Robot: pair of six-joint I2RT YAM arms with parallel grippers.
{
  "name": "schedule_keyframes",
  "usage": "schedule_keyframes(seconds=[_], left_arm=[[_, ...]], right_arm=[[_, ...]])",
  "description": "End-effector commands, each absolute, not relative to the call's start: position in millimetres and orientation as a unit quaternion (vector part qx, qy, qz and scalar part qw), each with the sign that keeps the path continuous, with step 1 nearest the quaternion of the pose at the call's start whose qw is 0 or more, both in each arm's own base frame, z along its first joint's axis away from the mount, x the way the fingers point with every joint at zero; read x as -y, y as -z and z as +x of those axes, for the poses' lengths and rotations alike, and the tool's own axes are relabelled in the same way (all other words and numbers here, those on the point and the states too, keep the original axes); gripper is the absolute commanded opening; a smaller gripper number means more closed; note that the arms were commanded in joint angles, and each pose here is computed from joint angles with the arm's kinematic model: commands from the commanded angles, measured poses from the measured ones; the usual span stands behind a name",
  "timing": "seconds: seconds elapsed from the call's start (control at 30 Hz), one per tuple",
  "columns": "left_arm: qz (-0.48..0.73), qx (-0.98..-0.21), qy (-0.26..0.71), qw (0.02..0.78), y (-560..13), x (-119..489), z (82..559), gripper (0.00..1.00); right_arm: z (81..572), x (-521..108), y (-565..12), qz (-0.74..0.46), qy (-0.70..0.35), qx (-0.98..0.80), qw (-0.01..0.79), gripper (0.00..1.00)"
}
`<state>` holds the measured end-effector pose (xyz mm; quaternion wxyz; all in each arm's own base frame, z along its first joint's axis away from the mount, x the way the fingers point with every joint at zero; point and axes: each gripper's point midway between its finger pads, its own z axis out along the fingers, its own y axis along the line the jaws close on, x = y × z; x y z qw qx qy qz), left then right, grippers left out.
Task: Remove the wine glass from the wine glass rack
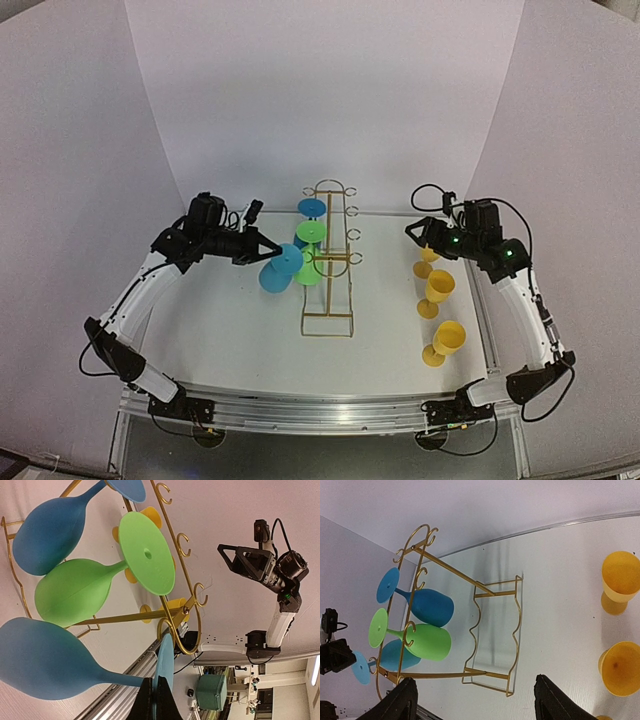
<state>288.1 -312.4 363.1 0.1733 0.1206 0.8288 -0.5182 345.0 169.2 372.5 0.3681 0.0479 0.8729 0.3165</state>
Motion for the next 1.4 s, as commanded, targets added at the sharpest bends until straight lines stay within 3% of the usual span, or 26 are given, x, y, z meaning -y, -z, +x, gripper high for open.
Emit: schedule_keyframes(seconds=[0.0, 0.13, 0.3, 0.43, 0.67, 1.0, 1.17, 1.37], left_arm=[[0.196, -0.827, 0.453, 0.268, -372.4, 283.2, 279.2, 0.0], [0.311, -0.802, 0.309, 0.405, -371.0, 247.7, 281.3, 0.0], [0.453, -0.717, 0.141, 0.511, -358.5, 220.0, 264.6, 0.0], [0.577, -0.582, -0.013, 0.573, -347.3, 213.0, 242.5, 0.0], [0.713, -0.295, -0.216, 0.598, -291.4, 204.3, 203.6, 0.0], [0.724, -0.063, -0.254, 0.639, -245.5, 215.5, 147.1, 0.0], [0.714, -0.048, -0.258, 0.649, -241.3, 216.3, 143.2, 0.0], [0.717, -0.061, -0.251, 0.647, -241.0, 216.6, 146.0, 0.0]], right_arm=[[341.1, -174.5, -402.3, 0.035, -0.342, -0.853, 0.392, 0.75], [340.9, -180.9, -408.8, 0.031, -0.355, -0.85, 0.389, 0.75], [342.4, -202.3, -417.9, 0.011, -0.372, -0.846, 0.382, 0.75], [343.4, -220.6, -429.2, -0.004, -0.382, -0.84, 0.385, 0.74], [339.1, -274.9, -447.8, -0.042, -0.382, -0.831, 0.403, 0.73], [298.4, -426.8, -437.8, -0.168, -0.398, -0.814, 0.389, 0.73], [260.1, -485.1, -413.6, -0.242, -0.41, -0.805, 0.354, 0.73], [227.8, -501.6, -385.9, -0.288, -0.412, -0.811, 0.297, 0.68]])
